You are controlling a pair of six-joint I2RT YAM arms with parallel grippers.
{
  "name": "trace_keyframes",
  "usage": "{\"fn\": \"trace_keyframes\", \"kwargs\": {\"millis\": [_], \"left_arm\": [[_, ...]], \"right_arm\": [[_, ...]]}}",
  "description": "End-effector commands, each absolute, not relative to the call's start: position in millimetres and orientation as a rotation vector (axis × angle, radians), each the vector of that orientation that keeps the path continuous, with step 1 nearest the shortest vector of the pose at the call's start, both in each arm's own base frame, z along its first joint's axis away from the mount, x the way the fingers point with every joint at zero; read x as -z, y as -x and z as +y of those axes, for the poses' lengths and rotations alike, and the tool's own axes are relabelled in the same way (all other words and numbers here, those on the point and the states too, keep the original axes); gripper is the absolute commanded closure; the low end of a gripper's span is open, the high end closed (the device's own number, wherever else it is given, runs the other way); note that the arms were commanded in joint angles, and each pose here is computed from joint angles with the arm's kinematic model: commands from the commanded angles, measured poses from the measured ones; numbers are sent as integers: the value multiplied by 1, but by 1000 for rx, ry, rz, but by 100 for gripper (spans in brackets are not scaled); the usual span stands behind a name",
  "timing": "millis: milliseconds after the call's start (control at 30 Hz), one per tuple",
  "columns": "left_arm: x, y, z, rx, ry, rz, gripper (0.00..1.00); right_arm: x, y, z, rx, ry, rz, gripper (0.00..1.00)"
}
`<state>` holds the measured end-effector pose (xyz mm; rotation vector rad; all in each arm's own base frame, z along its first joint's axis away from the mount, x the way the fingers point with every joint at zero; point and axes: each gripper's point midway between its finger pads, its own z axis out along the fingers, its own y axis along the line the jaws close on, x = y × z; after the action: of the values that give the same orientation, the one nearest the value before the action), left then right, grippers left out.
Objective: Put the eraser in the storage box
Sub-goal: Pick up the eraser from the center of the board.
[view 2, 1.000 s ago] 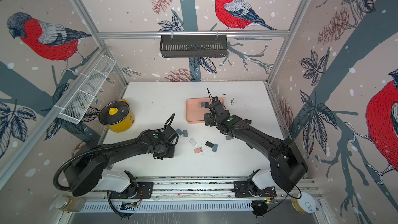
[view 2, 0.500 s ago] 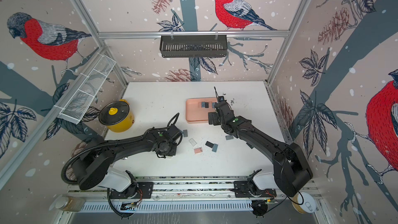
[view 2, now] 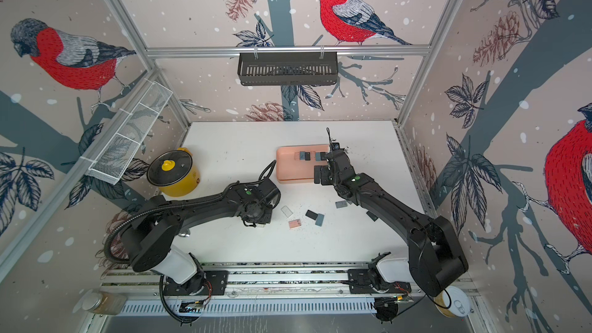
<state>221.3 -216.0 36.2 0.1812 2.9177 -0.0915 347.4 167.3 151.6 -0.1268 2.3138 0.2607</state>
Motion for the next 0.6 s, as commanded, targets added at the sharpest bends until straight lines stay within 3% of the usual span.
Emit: {"fn": "trace_keyframes", "kwargs": {"millis": [0, 567], "left_arm": [[-49, -236, -224, 81, -217, 2886, 79], [-146, -376, -272, 230, -194, 2698, 80]], "right_arm": [[-159, -349, 167, -301, 110, 2291, 1], [-172, -369, 141, -364, -16, 2270, 1]]}}
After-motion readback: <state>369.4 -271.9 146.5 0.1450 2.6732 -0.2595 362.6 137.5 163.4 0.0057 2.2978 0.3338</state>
